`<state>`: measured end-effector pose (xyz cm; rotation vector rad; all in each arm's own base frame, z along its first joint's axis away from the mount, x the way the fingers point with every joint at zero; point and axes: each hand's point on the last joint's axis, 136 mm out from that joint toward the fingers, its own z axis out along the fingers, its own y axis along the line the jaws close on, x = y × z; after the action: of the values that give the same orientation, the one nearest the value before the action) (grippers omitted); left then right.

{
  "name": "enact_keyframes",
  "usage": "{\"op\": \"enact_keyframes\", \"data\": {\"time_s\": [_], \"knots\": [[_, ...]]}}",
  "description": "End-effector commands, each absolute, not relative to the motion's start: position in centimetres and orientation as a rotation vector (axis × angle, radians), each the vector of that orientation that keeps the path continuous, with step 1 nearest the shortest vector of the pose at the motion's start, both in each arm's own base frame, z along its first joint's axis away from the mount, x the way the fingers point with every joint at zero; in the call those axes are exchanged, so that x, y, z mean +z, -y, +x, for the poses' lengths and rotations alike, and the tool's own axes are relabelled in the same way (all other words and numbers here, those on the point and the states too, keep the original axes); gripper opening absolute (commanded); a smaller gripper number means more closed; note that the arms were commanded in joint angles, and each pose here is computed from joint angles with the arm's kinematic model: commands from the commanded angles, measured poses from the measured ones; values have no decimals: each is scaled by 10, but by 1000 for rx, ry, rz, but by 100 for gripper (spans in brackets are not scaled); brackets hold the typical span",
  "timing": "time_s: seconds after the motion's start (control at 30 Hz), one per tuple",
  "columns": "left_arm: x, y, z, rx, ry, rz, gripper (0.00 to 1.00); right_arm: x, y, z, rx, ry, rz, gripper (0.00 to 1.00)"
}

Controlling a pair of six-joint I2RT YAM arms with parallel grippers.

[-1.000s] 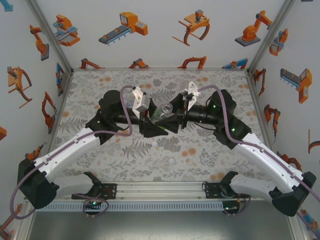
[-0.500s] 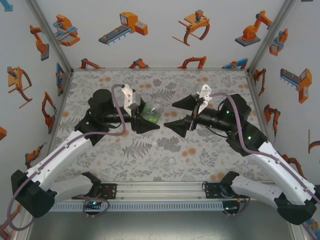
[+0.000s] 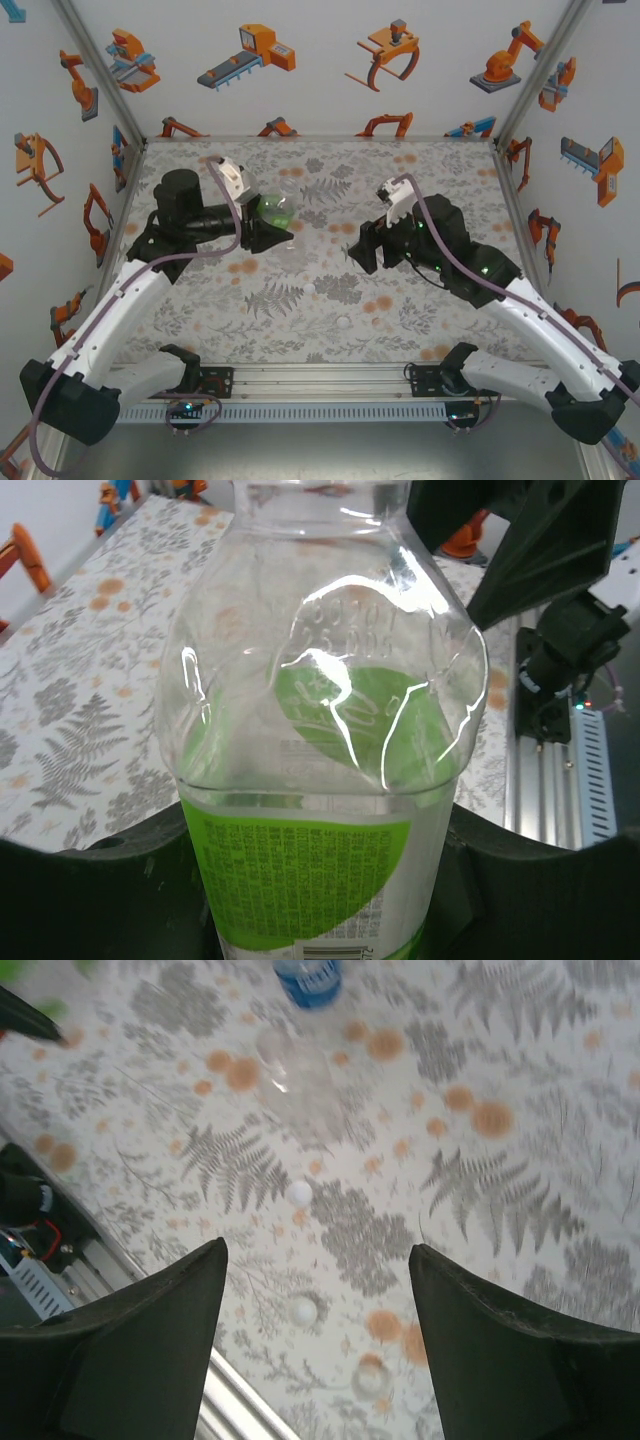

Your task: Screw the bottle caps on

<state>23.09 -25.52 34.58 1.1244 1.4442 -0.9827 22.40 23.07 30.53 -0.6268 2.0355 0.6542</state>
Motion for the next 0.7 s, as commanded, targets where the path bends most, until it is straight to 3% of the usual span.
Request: {"op": "enact_keyframes", "data": {"time_s": [0.0, 0.2, 0.47, 0.67], "knots": [[349, 247, 240, -935, -1437, 1112, 0, 257, -207, 228, 544, -2260, -455, 65], [341, 237, 249, -905, -1454, 1083, 0, 199, -192, 218, 429, -2546, -300, 63], [330, 232, 242, -891, -1487, 1120, 3, 165, -178, 202, 474, -2621, -86, 68], [331, 231, 241, -883, -1434, 1101, 3, 138, -162, 188, 476, -2647, 72, 57]]}}
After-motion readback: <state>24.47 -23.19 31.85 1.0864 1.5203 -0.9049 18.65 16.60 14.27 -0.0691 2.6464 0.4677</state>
